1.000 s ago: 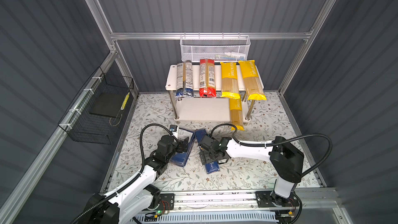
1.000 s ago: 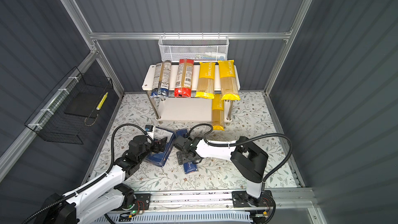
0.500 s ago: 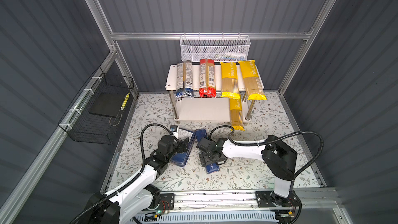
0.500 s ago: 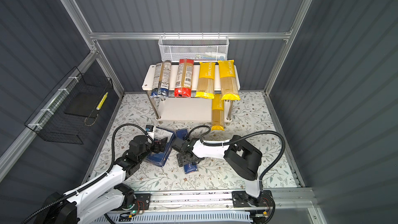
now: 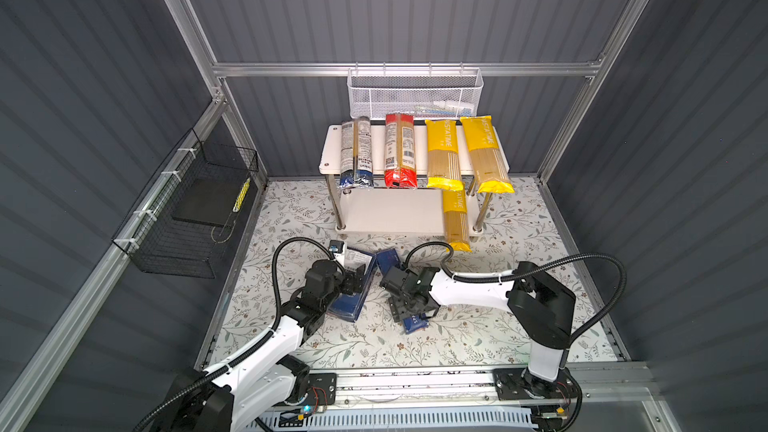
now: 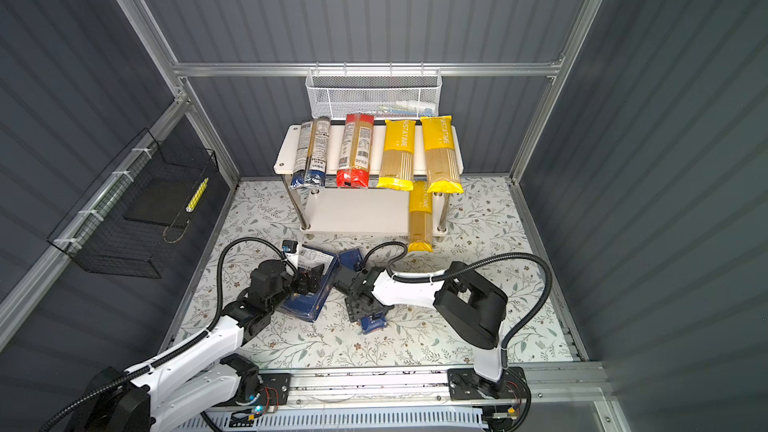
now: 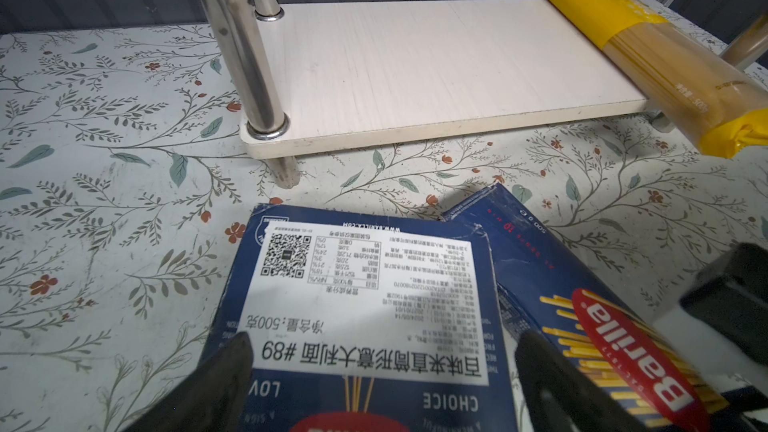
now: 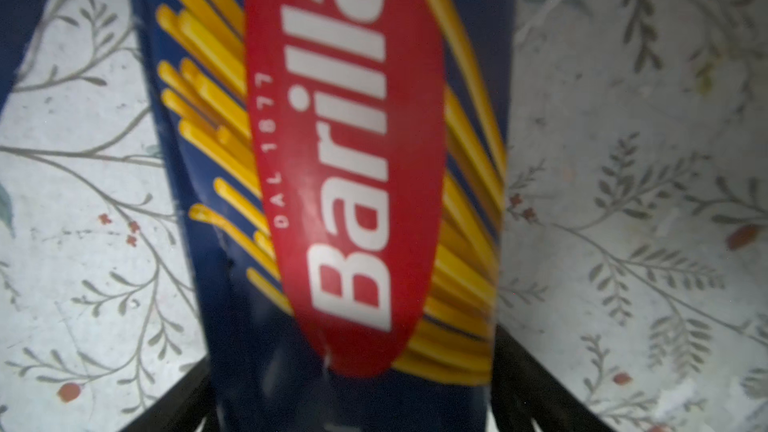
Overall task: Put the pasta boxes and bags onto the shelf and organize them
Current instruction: 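Lower the right gripper and close it on the Barilla spaghetti box, then lift the Barilla spaghetti box upright with the right gripper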
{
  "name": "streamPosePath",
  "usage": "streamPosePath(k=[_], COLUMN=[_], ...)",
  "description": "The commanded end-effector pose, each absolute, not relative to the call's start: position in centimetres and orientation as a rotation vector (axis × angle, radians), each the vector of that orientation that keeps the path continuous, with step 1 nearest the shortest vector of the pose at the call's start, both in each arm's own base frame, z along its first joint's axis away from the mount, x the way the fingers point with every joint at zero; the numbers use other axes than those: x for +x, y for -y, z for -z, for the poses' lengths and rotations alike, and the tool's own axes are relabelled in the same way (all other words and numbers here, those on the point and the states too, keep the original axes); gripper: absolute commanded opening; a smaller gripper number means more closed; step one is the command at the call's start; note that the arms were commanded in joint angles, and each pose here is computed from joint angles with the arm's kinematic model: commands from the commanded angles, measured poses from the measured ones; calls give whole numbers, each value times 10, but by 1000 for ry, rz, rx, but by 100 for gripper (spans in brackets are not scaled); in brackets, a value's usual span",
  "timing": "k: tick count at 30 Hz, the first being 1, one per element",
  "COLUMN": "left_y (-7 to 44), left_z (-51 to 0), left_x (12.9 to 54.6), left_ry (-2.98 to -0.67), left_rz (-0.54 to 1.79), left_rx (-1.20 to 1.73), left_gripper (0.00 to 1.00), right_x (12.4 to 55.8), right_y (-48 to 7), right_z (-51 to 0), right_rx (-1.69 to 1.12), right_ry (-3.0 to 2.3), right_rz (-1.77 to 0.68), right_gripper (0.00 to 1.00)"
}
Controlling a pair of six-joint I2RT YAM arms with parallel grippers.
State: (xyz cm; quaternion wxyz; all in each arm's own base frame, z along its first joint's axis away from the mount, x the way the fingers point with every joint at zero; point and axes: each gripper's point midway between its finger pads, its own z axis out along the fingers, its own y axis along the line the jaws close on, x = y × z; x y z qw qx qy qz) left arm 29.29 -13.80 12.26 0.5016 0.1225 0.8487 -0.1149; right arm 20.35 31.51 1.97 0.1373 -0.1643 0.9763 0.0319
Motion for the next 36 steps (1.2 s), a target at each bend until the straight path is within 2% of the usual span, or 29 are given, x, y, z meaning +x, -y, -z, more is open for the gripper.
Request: streamPosePath(k=[1, 14, 24, 36], left_y=[144, 144, 143, 142], left_z=[-135, -135, -135, -136], left_x=[298, 298, 298, 298], left_ry=[-2023, -2022, -2023, -2022], left_rz=[293, 293, 287, 284], left_rx=[305, 305, 303, 299], left_gripper=[99, 99, 99, 99], right_x=[211, 215, 232, 251], right_y=[-305, -303, -312, -296], right_z=[-32, -44, -89, -127], right_rx=[-430, -387, -343, -242], right_ry=[-2762, -2688, -2545, -2410], right_rz=[-52, -136, -255, -342], right_gripper=[80, 57, 51, 42])
